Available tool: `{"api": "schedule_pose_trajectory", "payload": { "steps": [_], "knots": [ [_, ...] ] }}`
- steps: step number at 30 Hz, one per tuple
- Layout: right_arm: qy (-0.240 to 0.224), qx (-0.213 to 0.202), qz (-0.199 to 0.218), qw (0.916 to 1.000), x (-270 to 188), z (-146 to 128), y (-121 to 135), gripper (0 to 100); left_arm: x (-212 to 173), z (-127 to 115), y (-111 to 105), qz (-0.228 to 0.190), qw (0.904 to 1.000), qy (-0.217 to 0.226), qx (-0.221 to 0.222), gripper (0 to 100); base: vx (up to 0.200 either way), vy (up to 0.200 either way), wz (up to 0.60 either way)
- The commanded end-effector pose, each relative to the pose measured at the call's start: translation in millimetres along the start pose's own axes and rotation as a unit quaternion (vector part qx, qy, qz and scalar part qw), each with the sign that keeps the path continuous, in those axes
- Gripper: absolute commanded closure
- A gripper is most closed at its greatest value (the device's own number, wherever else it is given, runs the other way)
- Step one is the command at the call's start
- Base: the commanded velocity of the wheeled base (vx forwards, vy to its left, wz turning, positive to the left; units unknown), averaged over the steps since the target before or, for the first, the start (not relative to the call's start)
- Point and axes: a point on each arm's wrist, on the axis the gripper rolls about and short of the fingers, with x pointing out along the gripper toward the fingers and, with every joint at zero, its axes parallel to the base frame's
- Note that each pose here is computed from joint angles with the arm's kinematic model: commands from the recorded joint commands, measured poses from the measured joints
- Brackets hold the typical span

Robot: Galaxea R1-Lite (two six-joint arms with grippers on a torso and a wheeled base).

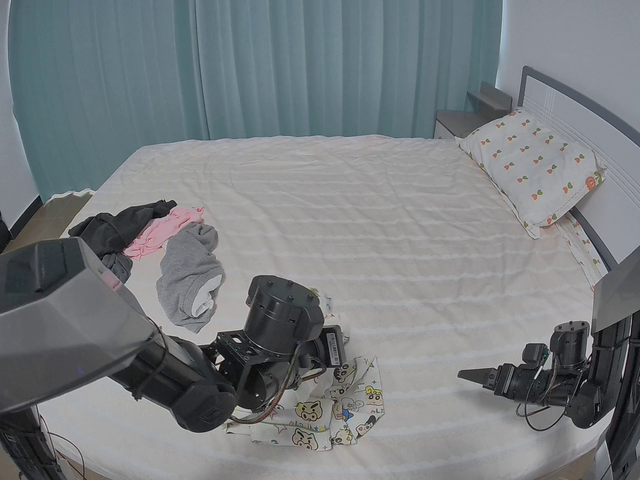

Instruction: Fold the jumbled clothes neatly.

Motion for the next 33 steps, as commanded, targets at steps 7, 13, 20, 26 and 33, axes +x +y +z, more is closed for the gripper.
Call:
{"api": "schedule_pose_trajectory", "payload": {
  "steps": [7, 13, 20, 26, 33],
  "knots": [
    [0.006, 0.003, -0.003, 1.0, -1.3, -3.5, -1.2, 0, 1.3, -0.8, -5.1, -0.004, 0.9996, -0.002, -0.028, 0, 0.0, 0.0, 0.0],
    [0.008, 0.003, -0.005, 1.0, -0.6, -4.2, -1.6, 0, -26.4, 19.4, 16.4, 0.012, 0.9984, -0.025, -0.049, 0, 0.0, 0.0, 0.0],
    [0.011, -0.001, 0.0, 0.9999, 0.5, -5.1, 1.1, 0, -56.2, 5.0, 50.1, 0.043, 0.9909, -0.005, -0.128, 0, 0.0, 0.0, 0.0],
    [0.006, -0.019, -0.004, 0.9998, 4.6, -8.2, 10.3, 0, -62.1, -15.3, 68.2, 0.019, 0.9769, 0.006, -0.213, 0, -0.167, 0.0, 0.0],
    [-0.069, -0.059, 0.017, 0.9957, 28.5, 14.2, 33.9, 0, -55.5, -28.8, 85.1, -0.008, 0.9733, 0.009, -0.229, 0, -0.029, 0.0, 0.0]
  ]
}}
